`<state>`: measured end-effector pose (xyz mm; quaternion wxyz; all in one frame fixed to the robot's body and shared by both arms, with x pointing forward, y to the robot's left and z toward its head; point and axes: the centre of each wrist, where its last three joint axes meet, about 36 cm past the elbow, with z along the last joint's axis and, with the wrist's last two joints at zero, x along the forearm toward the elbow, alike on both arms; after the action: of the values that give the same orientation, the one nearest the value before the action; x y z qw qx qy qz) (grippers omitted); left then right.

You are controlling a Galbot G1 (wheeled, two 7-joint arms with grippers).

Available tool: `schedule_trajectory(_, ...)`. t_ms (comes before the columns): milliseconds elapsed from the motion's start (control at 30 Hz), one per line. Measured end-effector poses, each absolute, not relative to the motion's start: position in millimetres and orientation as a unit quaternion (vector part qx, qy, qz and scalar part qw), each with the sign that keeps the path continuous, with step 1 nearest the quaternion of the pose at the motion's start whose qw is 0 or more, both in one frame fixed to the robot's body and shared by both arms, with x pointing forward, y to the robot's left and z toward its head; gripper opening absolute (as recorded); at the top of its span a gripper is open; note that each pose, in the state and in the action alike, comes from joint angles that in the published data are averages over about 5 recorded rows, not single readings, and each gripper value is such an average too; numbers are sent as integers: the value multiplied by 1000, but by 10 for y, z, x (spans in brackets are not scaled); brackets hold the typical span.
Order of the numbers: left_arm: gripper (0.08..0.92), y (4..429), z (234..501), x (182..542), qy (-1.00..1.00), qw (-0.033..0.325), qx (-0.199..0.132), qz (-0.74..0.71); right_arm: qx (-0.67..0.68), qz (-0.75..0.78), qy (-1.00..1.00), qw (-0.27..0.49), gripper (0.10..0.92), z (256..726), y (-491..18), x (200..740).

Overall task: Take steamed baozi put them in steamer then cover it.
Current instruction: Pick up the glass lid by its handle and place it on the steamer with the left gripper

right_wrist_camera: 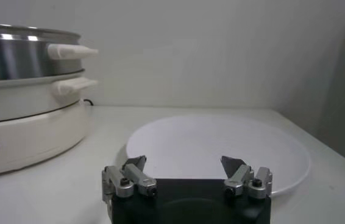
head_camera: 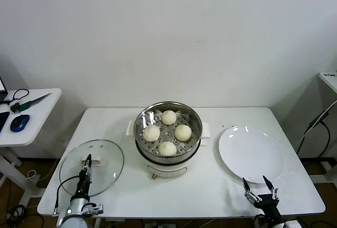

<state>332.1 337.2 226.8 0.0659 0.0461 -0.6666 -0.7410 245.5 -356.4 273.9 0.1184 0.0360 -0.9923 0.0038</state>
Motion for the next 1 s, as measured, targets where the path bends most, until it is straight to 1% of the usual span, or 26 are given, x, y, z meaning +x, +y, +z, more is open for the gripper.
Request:
schedule_trajectory(167,133,3306,2498,3355,-682,57,58,-727,39,6,-992,117,823,2757,-3558,2455)
schedule_trajectory(333,133,3256,2862,3415,-699,50,74,-710,41,11,-992,117,823,2768,-3568,2450)
schedule_trajectory(667,133,3071,3894,3595,-709,41,93,-698,41,16,-992,117,823,2761,-3540,2442)
schedule_trajectory(767,133,2957,4158,3625,-713,41,96,-694,40,19,-992,115,823,2773,-3519,2453)
schedule_trajectory(867,133,2796,4349,3645,-719,43,94,-687,41,23,-993,112,823,2795,-3499,2473)
schedule_trajectory(1000,133,2517,4505,3673,-729,42,85,-678,42,27,-993,107,823,2831,-3472,2509)
